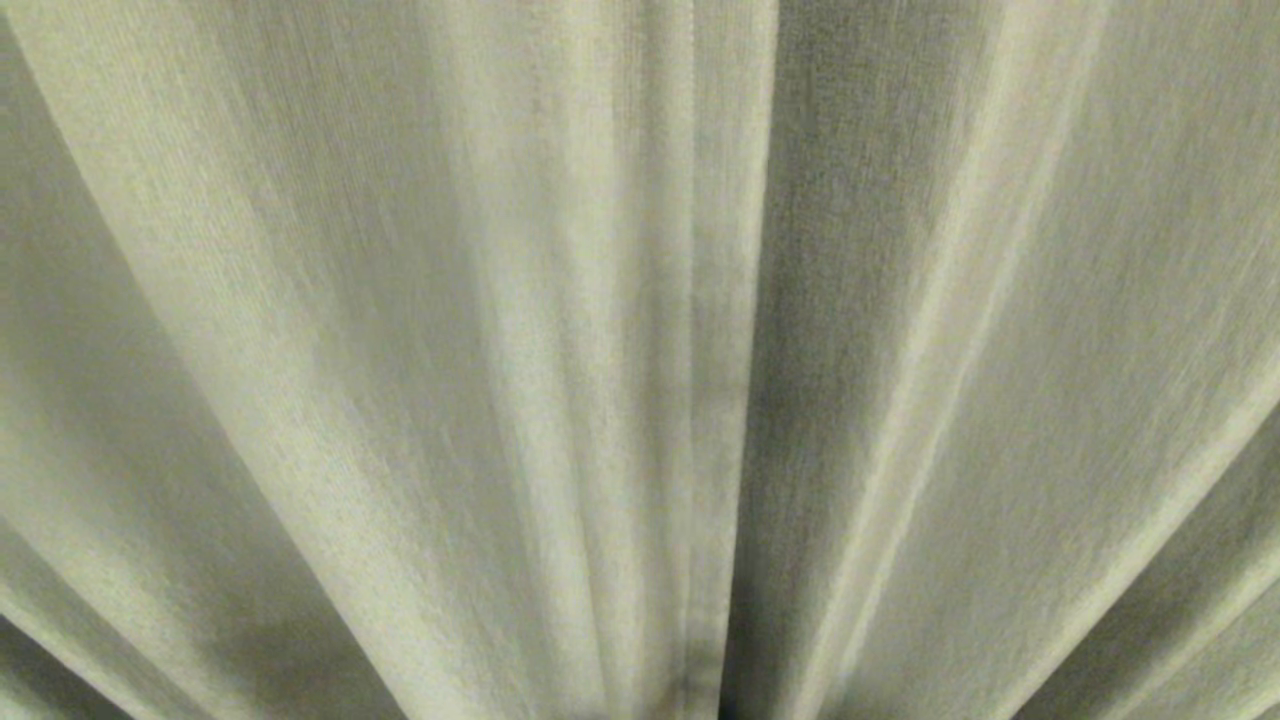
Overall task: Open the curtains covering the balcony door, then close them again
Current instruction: Close the outer curtains on both sides
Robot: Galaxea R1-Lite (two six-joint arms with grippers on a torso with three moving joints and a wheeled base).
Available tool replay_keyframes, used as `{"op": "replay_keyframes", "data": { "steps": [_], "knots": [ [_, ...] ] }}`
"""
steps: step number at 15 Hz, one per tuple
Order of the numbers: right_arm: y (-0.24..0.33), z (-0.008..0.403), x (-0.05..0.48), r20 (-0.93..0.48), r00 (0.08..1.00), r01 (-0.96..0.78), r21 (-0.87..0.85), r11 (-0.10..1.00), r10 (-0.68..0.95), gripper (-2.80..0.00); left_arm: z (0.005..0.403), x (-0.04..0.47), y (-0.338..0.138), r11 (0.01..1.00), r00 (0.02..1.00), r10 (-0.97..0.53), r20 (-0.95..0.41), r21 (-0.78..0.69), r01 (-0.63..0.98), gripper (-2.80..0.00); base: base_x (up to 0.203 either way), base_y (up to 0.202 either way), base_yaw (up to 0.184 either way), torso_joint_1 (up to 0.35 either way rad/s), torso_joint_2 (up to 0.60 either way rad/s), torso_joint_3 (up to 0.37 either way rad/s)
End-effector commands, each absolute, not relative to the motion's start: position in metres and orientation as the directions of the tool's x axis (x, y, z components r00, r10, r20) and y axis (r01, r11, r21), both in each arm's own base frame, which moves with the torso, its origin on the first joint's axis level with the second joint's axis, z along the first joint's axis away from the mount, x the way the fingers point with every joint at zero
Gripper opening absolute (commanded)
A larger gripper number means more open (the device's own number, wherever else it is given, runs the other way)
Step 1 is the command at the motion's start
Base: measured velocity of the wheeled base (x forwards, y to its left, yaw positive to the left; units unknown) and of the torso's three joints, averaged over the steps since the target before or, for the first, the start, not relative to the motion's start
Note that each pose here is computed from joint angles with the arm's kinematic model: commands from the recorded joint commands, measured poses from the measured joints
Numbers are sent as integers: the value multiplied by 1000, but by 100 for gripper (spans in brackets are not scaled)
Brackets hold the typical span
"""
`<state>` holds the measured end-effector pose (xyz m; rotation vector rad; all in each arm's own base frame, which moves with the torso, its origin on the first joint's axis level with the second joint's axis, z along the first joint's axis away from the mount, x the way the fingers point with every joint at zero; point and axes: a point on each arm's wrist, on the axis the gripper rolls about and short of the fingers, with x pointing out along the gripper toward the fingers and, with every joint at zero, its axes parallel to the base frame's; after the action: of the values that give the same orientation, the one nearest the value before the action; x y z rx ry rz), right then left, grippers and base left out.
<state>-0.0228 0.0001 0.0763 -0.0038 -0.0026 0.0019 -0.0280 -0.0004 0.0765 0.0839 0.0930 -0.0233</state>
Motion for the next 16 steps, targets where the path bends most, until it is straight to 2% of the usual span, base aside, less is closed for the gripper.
{"op": "replay_keyframes", "data": {
  "steps": [1, 16],
  "knots": [
    [0, 76, -23, 3, 1000, -3, -5, 1000, 3, -280, 76, -28, 0, 997, 995, -18, -93, 76, 26, -280, 0, 0, 0, 0, 0, 0],
    [0, 76, -23, 3, 1000, -3, -5, 1000, 3, -280, 76, -28, 0, 997, 995, -17, -93, 76, 24, -280, 0, 0, 0, 0, 0, 0]
  ]
}}
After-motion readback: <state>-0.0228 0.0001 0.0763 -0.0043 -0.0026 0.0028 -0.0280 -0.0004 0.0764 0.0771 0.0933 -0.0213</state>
